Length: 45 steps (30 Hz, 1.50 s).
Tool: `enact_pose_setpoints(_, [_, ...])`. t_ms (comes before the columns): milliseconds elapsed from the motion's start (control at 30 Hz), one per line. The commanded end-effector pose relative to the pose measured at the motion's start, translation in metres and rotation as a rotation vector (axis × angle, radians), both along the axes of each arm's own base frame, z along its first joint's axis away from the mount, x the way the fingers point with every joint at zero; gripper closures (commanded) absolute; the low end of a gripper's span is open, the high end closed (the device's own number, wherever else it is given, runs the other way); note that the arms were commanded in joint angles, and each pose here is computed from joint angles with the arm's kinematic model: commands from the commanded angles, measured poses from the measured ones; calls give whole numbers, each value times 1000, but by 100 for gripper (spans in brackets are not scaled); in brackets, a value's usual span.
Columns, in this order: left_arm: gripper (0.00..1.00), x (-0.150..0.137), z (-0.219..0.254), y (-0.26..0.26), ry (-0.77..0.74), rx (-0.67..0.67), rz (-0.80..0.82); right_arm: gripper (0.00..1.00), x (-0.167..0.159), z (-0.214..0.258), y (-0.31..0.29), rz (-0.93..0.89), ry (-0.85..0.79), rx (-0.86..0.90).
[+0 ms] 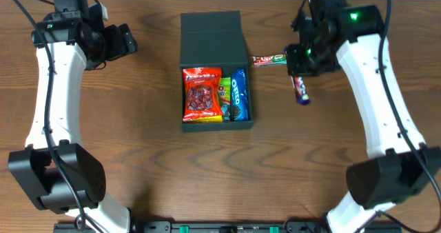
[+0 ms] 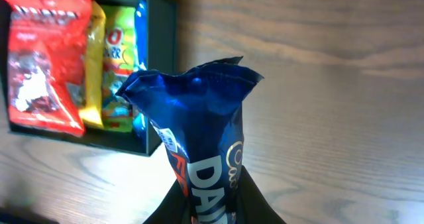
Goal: Pack container
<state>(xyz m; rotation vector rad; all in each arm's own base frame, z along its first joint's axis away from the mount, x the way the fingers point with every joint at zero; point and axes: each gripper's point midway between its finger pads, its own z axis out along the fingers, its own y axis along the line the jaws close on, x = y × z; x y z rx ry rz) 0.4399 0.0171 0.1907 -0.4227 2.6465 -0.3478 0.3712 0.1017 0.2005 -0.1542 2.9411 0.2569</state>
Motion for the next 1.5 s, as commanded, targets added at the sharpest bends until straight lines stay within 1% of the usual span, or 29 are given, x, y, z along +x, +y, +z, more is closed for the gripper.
enact_pose_setpoints(0, [8, 3, 4, 2, -11, 12, -13, 99, -9, -20, 24, -7, 41, 2])
enact_pose_setpoints(67, [8, 2, 3, 1, -5, 11, -13, 98, -7, -35, 47, -29, 44, 29])
enact_pose_setpoints(167, [8, -2, 1, 1, 14, 9, -13, 98, 1, -56, 95, 14, 5, 75])
enact_pose_setpoints(267, [8, -7, -1, 0, 33, 7, -14, 98, 4, -72, 119, -34, 15, 95])
enact_pose_setpoints(333, [8, -8, -1, 0, 37, 8, -16, 98, 8, -83, 130, -62, 22, 103])
enact_pose_setpoints(433, [8, -8, -1, 0, 37, 8, -16, 99, 14, -104, 142, -57, 31, 102])
enact_pose_setpoints(600, [8, -8, -1, 0, 37, 10, -20, 98, 19, -124, 139, -79, 44, 64])
enact_pose_setpoints(633, [8, -8, -1, 0, 36, 11, -24, 95, 19, -125, 139, -80, 46, 64])
enact_pose_setpoints(667, [8, -8, -1, 0, 35, 13, -27, 87, 19, -124, 139, -83, 45, 65])
enact_pose_setpoints(700, [8, -8, -1, 0, 35, 14, -29, 65, 20, -124, 140, -83, 41, 67])
enact_pose_setpoints(733, [8, -8, -1, 0, 34, 15, -31, 55, 21, -124, 140, -82, 39, 69])
enact_pose_setpoints(767, [8, -8, -1, 0, 34, 16, -33, 34, 22, -123, 141, -82, 35, 71])
enact_pose_setpoints(800, [8, -8, -1, 0, 34, 16, -33, 28, 23, -122, 142, -82, 31, 75])
enact_pose_setpoints(867, [8, -8, -1, 0, 34, 16, -33, 22, 26, -116, 144, -83, 28, 94])
enact_pose_setpoints(967, [8, -8, -1, 0, 34, 16, -33, 22, 37, -94, 141, -98, 0, 122])
enact_pose_setpoints(1067, [8, -8, -1, 0, 34, 16, -33, 22, 59, -68, 131, -131, -63, 150])
enact_pose_setpoints(1233, [8, -8, -1, 0, 35, 15, -33, 20, 100, -53, 80, -258, -177, 98])
enact_pose_setpoints(1300, [8, -8, -1, 0, 35, 15, -33, 22, 116, -58, 45, -410, -192, 76])
enact_pose_setpoints(1367, [8, -8, -1, 0, 35, 15, -33, 23, 125, -65, 17, -590, -182, 71])
enact_pose_setpoints(1467, [8, -8, -1, 0, 35, 15, -33, 22, 144, -80, -8, -823, -168, 138])
